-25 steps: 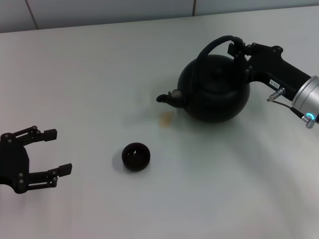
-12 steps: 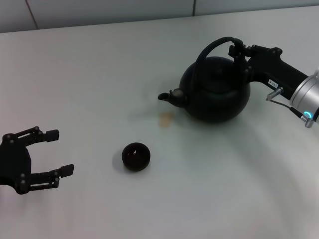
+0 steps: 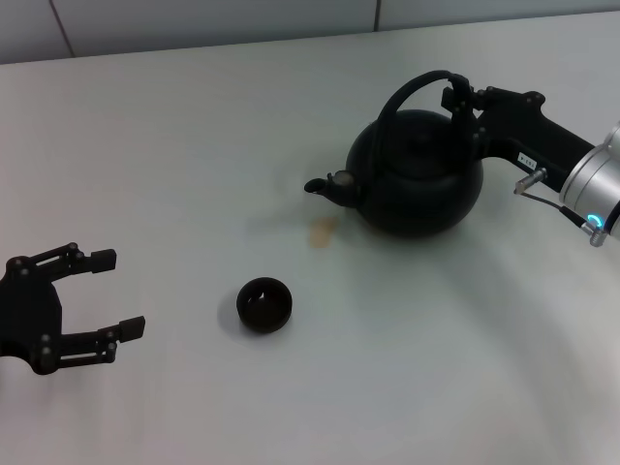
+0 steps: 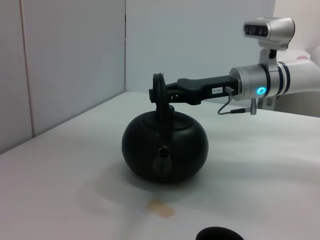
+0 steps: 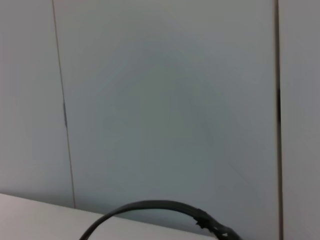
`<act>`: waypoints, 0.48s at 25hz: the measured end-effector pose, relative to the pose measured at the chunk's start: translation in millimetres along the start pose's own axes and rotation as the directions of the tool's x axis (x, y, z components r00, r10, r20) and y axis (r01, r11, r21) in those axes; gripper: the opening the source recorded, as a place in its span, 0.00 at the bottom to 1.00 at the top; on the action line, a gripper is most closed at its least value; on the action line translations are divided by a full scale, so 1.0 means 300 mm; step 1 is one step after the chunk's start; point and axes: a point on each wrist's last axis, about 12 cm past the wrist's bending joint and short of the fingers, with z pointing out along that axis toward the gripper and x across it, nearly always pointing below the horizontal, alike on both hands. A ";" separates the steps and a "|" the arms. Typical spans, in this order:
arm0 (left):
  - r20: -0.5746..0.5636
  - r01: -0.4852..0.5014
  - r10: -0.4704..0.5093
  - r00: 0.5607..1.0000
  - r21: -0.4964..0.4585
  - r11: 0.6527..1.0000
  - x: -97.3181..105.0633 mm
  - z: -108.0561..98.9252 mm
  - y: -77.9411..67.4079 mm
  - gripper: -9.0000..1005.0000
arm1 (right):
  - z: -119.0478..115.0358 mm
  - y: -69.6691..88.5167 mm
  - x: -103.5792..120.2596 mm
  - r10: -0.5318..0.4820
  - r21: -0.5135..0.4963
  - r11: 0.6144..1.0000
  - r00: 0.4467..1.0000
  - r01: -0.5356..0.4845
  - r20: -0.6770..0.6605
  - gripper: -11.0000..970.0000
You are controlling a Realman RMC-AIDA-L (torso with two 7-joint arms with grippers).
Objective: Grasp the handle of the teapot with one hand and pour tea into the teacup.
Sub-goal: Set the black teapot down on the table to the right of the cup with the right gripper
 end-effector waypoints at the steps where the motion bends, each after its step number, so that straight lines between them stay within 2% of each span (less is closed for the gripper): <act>1: 0.000 0.000 0.000 1.000 0.000 1.000 0.000 0.000 0.000 0.86 | 0.001 0.000 -0.003 -0.003 -0.002 1.000 1.000 0.003 0.004 0.11; 4: 0.000 -0.005 0.005 1.000 -0.002 1.000 -0.003 -0.001 0.002 0.86 | 0.004 -0.001 -0.013 -0.012 -0.007 1.000 1.000 0.012 0.013 0.10; 10: 0.001 -0.004 0.004 1.000 -0.006 1.000 -0.005 -0.003 0.004 0.86 | 0.010 -0.001 -0.022 -0.020 -0.015 1.000 1.000 0.021 0.020 0.17; 12: 0.002 -0.004 0.004 1.000 -0.007 1.000 -0.005 -0.003 0.004 0.86 | 0.011 -0.003 -0.027 -0.022 -0.015 1.000 0.999 0.023 0.024 0.24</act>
